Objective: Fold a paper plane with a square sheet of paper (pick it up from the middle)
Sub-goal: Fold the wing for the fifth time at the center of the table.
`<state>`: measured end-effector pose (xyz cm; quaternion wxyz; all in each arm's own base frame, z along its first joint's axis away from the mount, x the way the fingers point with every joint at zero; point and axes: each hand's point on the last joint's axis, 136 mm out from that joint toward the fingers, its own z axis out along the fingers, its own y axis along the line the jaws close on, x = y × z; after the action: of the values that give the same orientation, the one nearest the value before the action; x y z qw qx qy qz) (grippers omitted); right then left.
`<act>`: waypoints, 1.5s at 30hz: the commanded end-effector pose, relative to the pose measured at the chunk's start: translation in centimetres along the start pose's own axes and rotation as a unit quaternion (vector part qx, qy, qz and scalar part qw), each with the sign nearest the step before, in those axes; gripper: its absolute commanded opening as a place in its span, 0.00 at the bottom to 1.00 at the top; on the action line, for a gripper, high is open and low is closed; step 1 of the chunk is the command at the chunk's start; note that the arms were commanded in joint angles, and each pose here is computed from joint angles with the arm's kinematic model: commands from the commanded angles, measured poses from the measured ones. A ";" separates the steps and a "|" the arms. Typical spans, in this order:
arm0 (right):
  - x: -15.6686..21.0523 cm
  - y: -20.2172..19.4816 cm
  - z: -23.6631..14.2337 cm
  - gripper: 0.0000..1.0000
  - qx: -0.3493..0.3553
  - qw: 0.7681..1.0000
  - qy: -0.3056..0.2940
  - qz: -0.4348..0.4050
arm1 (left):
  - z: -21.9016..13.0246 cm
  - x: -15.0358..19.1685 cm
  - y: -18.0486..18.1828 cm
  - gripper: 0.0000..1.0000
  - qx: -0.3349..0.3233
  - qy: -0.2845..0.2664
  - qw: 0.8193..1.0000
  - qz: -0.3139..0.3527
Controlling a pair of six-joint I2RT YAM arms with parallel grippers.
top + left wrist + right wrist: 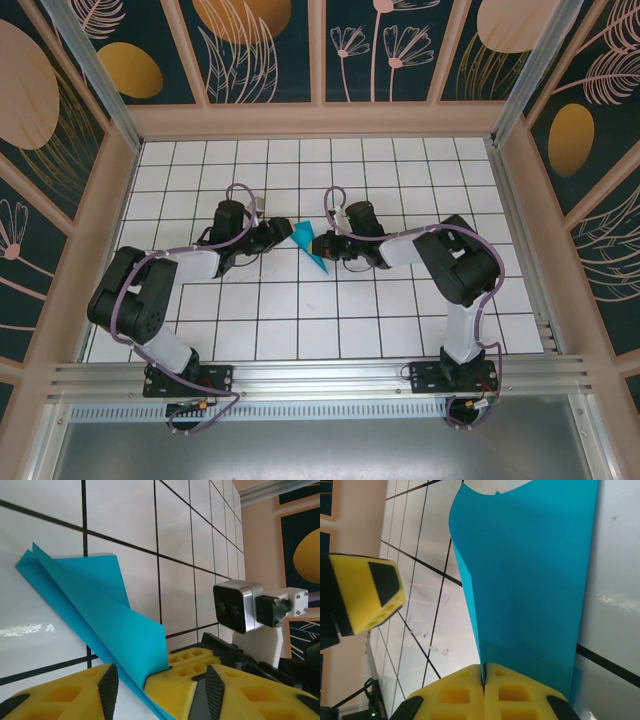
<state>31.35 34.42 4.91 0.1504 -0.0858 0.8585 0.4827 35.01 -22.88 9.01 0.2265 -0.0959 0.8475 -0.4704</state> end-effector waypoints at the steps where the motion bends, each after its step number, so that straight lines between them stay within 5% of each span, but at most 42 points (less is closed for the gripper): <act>1: -0.6 0.5 0.3 0.00 -0.029 0.999 0.004 0.021 | 0.5 0.3 -0.9 0.50 0.028 0.006 0.999 0.017; 22: 0.2 -0.8 -0.1 0.00 -0.078 0.991 0.010 0.107 | 3.2 1.9 -0.3 0.41 0.044 0.043 0.998 0.030; 45: 0.8 -4.1 0.3 0.00 -0.037 0.979 0.023 0.199 | 4.4 2.8 -0.1 0.38 0.061 0.059 0.996 0.035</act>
<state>32.08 32.96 2.72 0.0505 0.0486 0.8348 0.5460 34.24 -26.49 5.27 0.1869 -0.0489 0.8432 -0.5017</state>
